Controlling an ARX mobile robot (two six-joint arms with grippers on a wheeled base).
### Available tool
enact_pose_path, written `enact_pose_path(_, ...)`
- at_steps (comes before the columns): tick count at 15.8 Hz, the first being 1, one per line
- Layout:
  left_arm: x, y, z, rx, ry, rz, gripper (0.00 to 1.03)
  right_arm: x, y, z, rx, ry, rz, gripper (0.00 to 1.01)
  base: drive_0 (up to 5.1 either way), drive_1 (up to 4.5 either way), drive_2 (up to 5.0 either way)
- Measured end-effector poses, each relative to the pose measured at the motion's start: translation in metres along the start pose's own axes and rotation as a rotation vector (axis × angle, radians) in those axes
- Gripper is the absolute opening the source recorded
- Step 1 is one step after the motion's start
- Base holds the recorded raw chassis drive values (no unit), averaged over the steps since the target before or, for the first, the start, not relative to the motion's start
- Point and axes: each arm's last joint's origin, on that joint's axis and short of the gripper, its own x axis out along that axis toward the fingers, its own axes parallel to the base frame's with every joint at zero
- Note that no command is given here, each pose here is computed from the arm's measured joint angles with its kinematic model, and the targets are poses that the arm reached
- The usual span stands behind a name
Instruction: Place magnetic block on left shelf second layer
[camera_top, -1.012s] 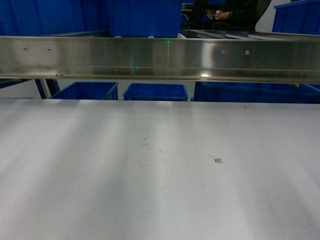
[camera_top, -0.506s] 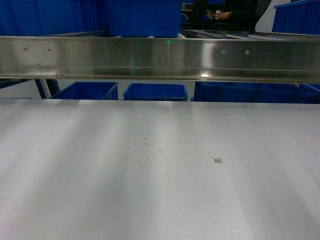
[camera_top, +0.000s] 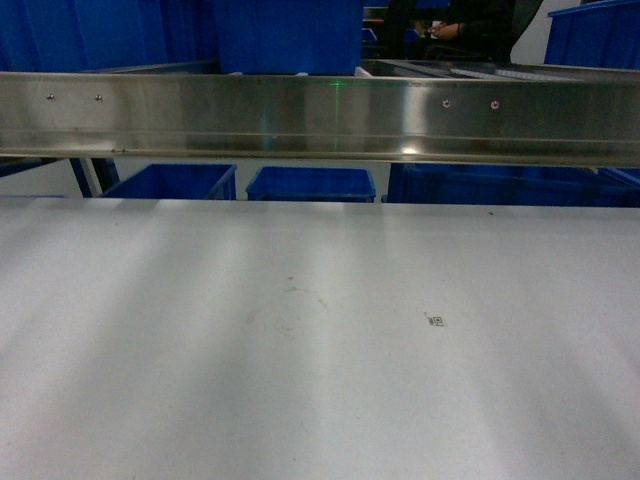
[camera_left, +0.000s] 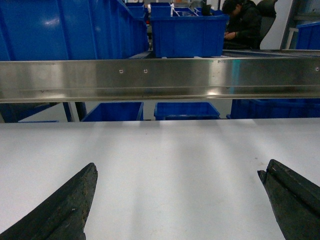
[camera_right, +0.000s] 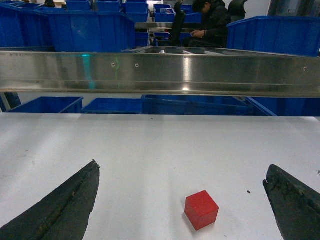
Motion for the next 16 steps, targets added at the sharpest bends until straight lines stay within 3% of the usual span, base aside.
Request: enact_pose_path(16, 0.0000, 0.0000, 0.0000, 0.000, 0.000, 0.000, 0.98, 0.0000, 0.0000, 0.0000, 0.000, 0.000, 0.000, 0.98, 0.0, 0.00, 0.0)
